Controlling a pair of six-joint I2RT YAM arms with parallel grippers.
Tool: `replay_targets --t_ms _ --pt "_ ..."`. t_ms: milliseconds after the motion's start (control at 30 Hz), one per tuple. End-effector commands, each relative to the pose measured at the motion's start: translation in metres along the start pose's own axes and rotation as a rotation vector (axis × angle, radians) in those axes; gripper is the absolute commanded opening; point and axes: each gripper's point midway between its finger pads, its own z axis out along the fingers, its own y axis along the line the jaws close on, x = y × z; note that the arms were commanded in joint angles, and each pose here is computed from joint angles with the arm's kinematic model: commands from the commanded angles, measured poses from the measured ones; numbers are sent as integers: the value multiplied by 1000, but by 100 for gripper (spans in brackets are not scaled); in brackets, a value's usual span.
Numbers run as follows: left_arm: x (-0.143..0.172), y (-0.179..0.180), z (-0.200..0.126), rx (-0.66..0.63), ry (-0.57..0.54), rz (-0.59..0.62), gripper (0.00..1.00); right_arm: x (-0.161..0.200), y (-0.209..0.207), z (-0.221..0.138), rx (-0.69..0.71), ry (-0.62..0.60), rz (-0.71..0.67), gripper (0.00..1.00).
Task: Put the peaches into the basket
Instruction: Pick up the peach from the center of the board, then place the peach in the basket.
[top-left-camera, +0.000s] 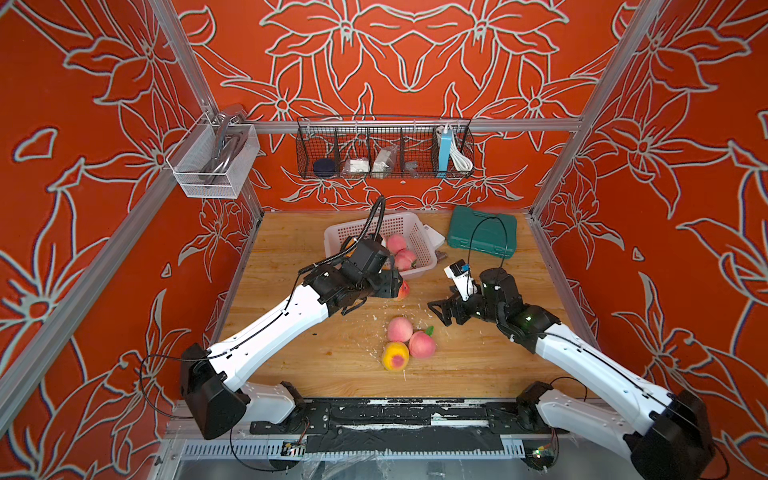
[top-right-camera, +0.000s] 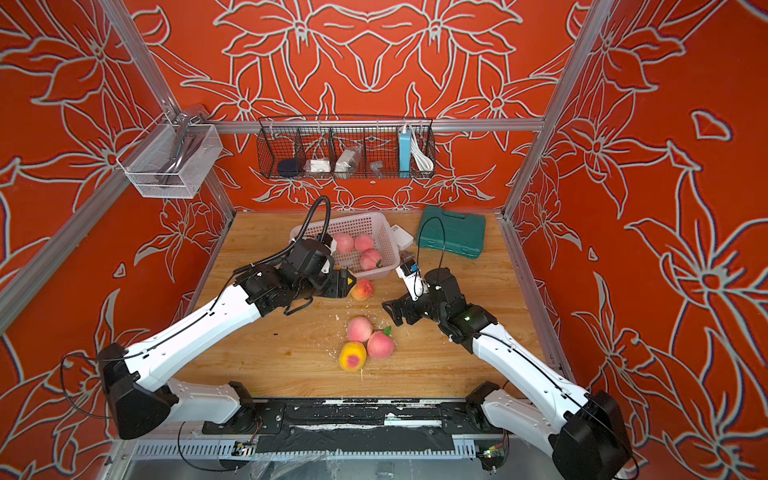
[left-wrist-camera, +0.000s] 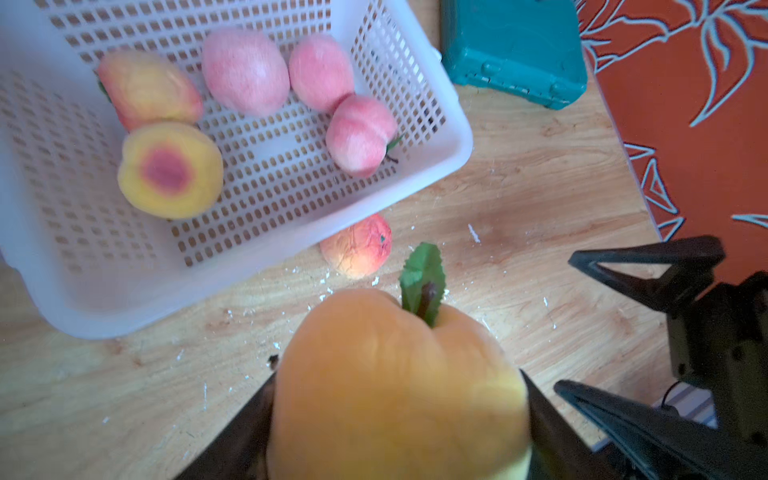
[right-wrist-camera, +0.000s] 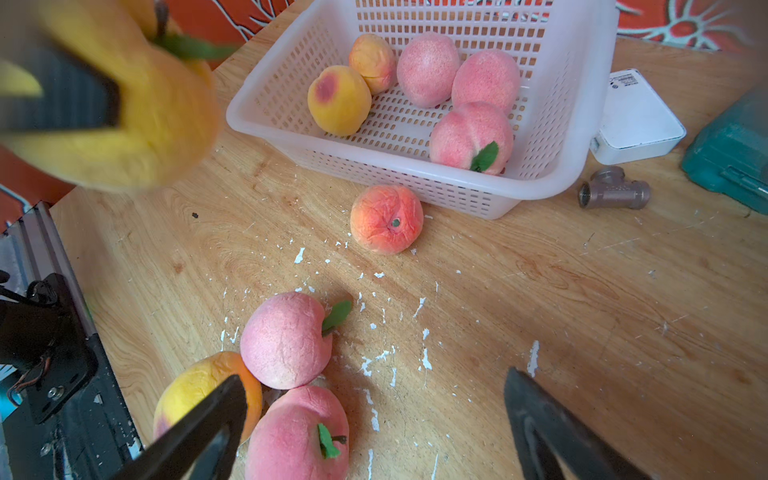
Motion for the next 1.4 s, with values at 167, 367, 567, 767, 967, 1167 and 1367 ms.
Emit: replay_targets --t_ms 167,367,567,767,967,1167,1367 --pt "-37 45 37 -130 19 28 61 3 -3 -2 16 2 -8 99" --pt "-55 63 63 -159 22 28 61 3 -5 -2 23 3 -14 99" --pt "-62 79 84 -172 38 -8 61 4 -4 -1 19 0 -13 99" --pt "-72 87 106 -205 32 5 61 4 -2 2 -1 6 -2 99" --pt "-82 90 127 -243 48 22 61 5 -3 1 7 11 0 99" --pt "-81 95 147 -280 102 39 62 7 -3 2 8 17 4 99" --pt "-67 99 166 -285 162 33 62 8 -4 2 13 21 5 99"
